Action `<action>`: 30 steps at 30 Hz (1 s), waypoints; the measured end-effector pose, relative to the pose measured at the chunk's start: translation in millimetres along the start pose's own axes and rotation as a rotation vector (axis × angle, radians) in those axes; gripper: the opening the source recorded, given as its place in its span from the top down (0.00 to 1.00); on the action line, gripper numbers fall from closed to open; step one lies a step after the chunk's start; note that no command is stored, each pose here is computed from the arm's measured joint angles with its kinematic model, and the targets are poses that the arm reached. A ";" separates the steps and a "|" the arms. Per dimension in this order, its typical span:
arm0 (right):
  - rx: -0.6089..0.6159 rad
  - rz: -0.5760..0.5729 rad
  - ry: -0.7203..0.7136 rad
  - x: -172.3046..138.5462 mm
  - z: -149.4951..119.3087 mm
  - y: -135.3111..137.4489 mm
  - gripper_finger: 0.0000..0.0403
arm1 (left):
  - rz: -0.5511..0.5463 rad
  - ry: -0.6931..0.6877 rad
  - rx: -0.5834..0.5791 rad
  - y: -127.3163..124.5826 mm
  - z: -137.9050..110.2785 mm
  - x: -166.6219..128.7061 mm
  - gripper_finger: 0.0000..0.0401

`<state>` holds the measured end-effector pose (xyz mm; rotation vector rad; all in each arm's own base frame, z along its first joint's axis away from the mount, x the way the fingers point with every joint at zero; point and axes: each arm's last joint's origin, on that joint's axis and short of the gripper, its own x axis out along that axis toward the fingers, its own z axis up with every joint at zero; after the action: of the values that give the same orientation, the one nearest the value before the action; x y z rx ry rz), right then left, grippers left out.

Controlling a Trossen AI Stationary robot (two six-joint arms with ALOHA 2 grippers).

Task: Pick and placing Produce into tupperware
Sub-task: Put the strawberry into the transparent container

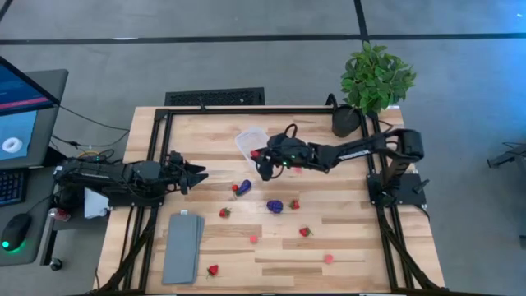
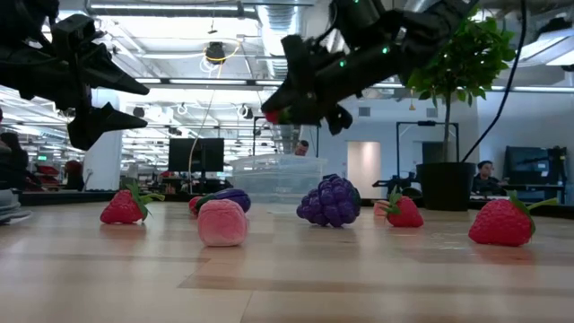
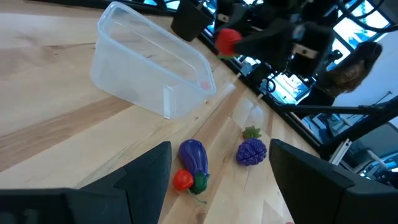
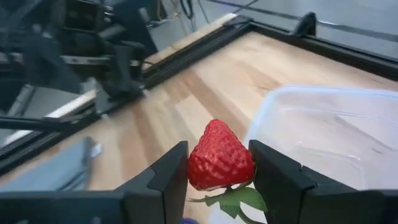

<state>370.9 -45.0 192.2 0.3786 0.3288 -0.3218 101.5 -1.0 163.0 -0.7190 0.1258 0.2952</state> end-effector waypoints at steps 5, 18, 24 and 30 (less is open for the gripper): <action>-0.002 -0.060 -0.017 2.9 1.1 -9.1 0.55 | -0.001 0.001 0.000 0.0 0.0 0.0 0.35; -0.174 -0.199 0.056 6.0 19.5 -8.0 0.54 | 0.017 -0.017 0.007 0.5 0.5 0.0 0.35; -0.169 -0.224 0.058 6.8 26.1 -13.8 0.54 | 0.022 -0.021 0.018 0.6 0.6 0.0 0.35; -0.167 -0.234 0.086 6.5 23.9 -15.3 0.54 | 0.022 -0.021 0.018 0.6 0.6 0.0 0.35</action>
<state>377.2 -69.8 206.1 0.1900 0.4821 -0.5042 101.3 -0.2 163.1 -0.6970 0.1159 0.3221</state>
